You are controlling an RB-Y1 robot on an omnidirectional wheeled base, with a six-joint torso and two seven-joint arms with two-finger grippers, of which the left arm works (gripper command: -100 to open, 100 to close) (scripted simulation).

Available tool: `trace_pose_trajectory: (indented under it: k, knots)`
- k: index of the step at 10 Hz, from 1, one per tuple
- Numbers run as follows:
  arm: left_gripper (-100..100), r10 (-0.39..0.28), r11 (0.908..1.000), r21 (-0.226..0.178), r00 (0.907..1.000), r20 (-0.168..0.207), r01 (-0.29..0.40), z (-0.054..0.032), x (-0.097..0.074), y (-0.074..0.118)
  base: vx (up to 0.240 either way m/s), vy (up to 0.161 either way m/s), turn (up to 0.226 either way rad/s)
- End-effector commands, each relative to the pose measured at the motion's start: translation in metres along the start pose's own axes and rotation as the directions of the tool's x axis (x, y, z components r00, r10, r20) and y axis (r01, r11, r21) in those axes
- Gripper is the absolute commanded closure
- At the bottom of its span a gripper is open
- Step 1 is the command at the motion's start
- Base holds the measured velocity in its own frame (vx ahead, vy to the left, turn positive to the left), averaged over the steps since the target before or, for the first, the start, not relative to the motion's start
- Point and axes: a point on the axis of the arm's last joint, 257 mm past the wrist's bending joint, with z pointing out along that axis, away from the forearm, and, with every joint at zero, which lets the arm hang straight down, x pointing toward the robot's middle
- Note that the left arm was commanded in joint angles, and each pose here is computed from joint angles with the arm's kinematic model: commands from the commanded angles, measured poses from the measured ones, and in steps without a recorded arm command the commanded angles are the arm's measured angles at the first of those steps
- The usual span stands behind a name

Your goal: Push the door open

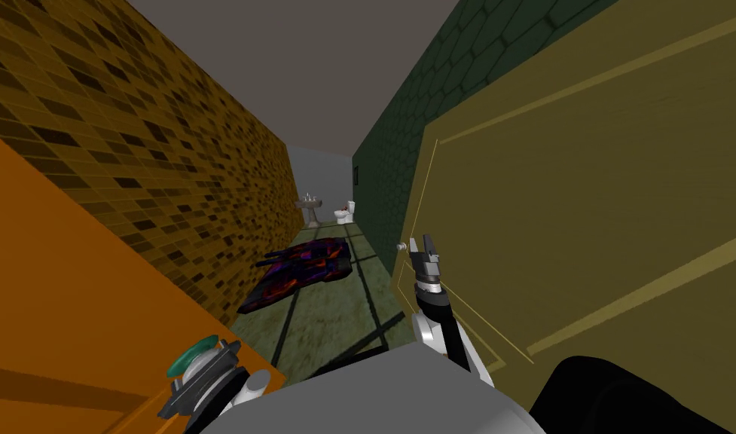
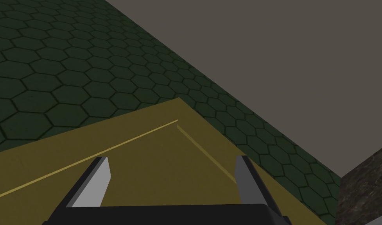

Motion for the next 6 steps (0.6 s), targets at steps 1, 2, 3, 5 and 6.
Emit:
trace_pose_trajectory:
  k: [1,2,3,5,6]
  knots:
    - [100,0.008,0.9984,0.056,0.9999,-0.01,-0.007,0.0027,0.004,-0.029,0.138,0.084,-0.087]
    - [100,0.009,0.9959,0.09,0.9999,-0.009,-0.008,0.002,0.004,-0.043,0.152,0.073,-0.065]
    - [100,0.009,0.9944,0.105,0.9999,-0.008,-0.008,0.0015,0.004,-0.05,0.132,0.077,-0.034]
    - [100,0.01,0.9872,0.159,0.9999,-0.006,-0.009,-0.0012,0.004,-0.073,0.147,0.091,-0.064]
    - [100,0.011,0.9832,0.182,0.9999,-0.004,-0.01,-0.0029,0.004,-0.082,0.151,0.086,-0.057]
